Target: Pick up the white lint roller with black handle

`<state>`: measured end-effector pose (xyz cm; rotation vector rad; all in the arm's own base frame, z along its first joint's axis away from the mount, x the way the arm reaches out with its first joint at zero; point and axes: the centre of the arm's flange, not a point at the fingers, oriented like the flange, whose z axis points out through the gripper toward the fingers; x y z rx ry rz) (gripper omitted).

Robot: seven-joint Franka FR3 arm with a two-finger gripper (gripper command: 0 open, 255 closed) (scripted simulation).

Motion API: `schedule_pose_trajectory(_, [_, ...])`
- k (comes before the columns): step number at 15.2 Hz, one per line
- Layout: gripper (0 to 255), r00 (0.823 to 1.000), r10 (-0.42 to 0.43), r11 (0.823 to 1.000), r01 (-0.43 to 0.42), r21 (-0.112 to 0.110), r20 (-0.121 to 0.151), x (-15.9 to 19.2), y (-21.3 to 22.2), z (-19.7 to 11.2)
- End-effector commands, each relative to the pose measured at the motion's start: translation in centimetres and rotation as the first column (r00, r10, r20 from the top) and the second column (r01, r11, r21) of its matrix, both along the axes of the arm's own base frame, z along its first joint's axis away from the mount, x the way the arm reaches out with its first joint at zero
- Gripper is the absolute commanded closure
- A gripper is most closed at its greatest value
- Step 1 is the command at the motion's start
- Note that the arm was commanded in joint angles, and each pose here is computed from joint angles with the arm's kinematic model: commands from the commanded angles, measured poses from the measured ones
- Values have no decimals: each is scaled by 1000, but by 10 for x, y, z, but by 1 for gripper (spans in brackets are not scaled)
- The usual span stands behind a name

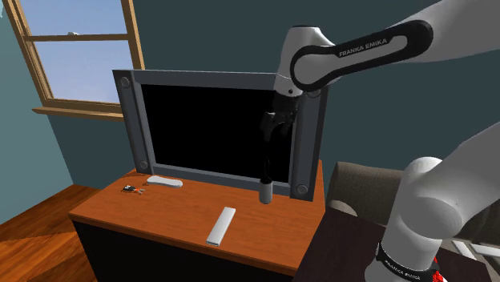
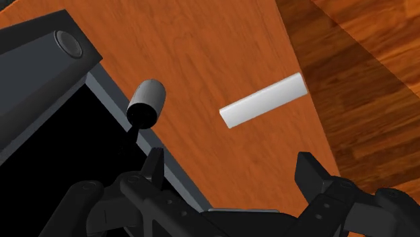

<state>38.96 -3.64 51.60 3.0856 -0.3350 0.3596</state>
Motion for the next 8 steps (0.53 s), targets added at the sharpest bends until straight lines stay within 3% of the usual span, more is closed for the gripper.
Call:
schedule_pose_trajectory(1, [0, 1000, -31, 1000, 31, -6, -6, 14, -8, -22])
schedule_pose_trajectory(8, [0, 990, -135, 991, 134, -29, -30, 53, -37, -100])
